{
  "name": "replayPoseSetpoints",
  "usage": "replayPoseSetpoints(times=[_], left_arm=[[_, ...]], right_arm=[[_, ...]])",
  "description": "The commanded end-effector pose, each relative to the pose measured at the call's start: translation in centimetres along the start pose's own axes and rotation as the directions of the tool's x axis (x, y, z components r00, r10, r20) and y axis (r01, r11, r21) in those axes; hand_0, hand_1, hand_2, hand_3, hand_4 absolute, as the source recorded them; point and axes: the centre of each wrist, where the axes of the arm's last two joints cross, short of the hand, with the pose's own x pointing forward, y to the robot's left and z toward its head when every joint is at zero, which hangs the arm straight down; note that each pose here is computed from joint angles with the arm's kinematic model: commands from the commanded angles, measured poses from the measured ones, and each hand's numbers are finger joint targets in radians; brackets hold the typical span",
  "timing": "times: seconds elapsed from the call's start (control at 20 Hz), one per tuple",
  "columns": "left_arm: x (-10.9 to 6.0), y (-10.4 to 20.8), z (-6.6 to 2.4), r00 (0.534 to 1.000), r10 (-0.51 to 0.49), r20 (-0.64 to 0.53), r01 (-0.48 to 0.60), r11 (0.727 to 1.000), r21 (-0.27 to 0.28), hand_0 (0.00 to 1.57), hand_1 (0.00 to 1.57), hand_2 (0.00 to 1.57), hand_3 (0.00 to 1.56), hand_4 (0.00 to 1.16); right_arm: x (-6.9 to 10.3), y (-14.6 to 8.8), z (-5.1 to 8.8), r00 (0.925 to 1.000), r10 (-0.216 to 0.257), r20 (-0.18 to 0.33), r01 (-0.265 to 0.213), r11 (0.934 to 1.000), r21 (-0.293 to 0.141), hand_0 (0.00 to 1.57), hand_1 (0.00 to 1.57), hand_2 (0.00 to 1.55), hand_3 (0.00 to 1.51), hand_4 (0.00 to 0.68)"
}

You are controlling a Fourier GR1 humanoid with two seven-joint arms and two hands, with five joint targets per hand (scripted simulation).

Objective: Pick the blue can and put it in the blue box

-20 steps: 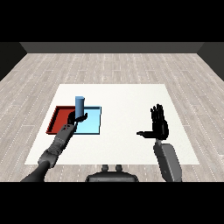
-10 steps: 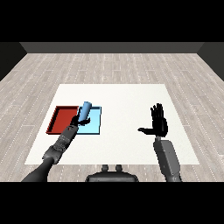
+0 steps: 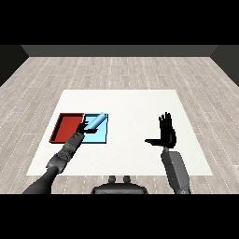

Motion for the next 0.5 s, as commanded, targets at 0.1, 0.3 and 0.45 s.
replayPoseSetpoints(times=[0.1, 0.3, 0.45], left_arm=[[-3.8, -0.9, 0.73, 0.997, 0.013, -0.069, -0.007, 0.996, 0.091, 0.00, 0.00, 0.00, 0.00, 0.00], [-0.2, -1.5, 0.65, 0.972, 0.170, 0.162, -0.214, 0.923, 0.320, 0.00, 0.00, 0.00, 0.00, 0.00], [2.0, -0.8, 0.65, 0.902, 0.205, 0.380, -0.335, 0.888, 0.315, 0.00, 0.00, 0.00, 0.00, 0.00]], right_arm=[[-0.1, 0.1, 1.4, 0.9998, -0.020, -0.006, 0.020, 0.9997, 0.014, 0.00, 0.00, 0.00, 0.00, 0.000], [1.1, -0.5, 0.4, 0.9993, -0.036, 0.012, 0.036, 0.9993, -0.009, 0.00, 0.00, 0.00, 0.00, 0.000], [2.2, -0.6, -0.3, 0.9993, -0.031, 0.021, 0.030, 0.9992, 0.027, 0.00, 0.00, 0.00, 0.00, 0.000]])
